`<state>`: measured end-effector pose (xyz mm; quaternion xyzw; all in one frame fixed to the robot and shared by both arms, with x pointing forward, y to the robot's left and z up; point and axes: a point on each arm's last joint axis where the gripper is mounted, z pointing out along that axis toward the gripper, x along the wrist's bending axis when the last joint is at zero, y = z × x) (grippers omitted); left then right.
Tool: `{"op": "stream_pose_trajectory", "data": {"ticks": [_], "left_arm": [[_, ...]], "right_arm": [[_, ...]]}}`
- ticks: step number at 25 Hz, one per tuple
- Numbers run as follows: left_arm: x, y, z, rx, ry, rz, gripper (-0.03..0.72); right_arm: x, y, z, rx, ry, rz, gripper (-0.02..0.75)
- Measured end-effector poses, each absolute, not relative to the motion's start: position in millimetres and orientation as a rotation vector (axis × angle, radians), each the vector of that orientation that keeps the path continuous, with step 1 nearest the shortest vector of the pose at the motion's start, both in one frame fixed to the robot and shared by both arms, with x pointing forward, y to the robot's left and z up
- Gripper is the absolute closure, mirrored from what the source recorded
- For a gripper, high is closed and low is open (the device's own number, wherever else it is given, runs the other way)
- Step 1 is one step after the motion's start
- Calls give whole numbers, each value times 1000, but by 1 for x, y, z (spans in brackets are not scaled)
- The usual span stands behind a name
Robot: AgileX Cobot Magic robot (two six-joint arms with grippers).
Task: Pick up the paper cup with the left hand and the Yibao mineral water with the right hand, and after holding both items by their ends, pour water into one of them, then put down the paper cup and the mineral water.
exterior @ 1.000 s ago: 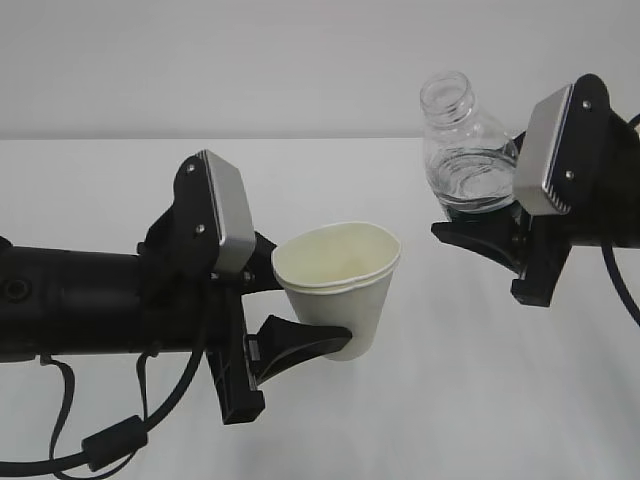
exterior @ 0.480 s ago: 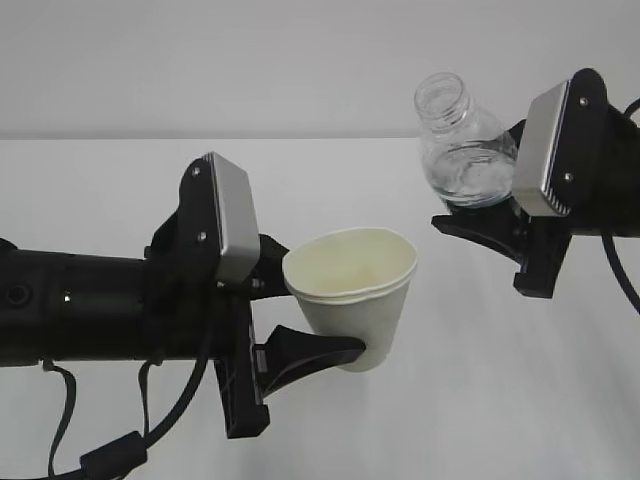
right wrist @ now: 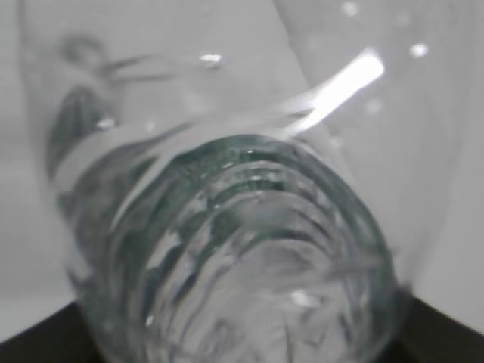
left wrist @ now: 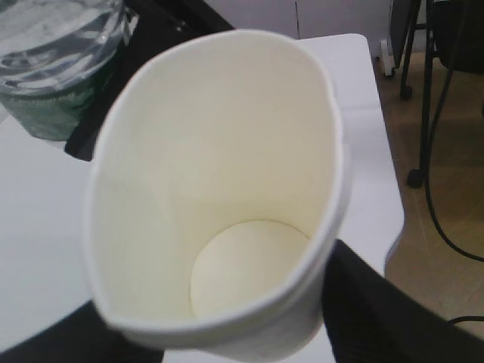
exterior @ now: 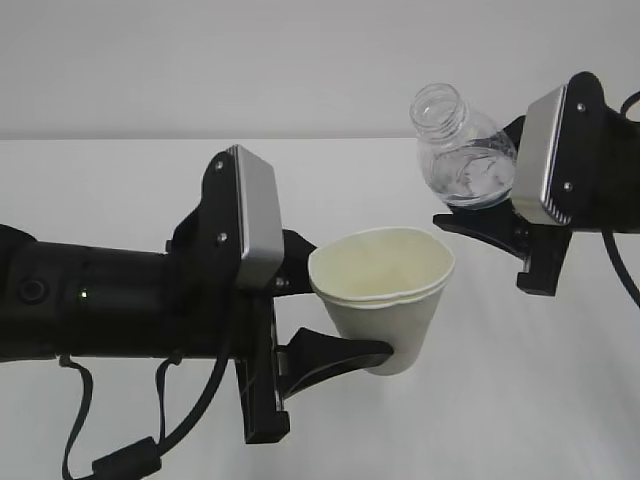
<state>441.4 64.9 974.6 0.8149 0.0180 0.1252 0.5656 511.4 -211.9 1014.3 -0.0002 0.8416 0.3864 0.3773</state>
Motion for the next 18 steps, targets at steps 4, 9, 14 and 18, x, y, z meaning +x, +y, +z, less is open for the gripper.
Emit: {"op": "stream_pose_trajectory", "data": {"ticks": [4,9,14,18], "left_arm": [[441,64,976,1912,35,294,273],[441,64,976,1908,29,291,276],[440,63,977,1902,26,288,276],[440,63,977,1899,39,278,277]], "right_arm": [[516,-211,1022,-15,2125,985,285],[521,-211,1031,-28,2094,983,285],[522,-210,1033,-45,2085,975,285],[525,-210,1040,-79,2059,963,285]]}}
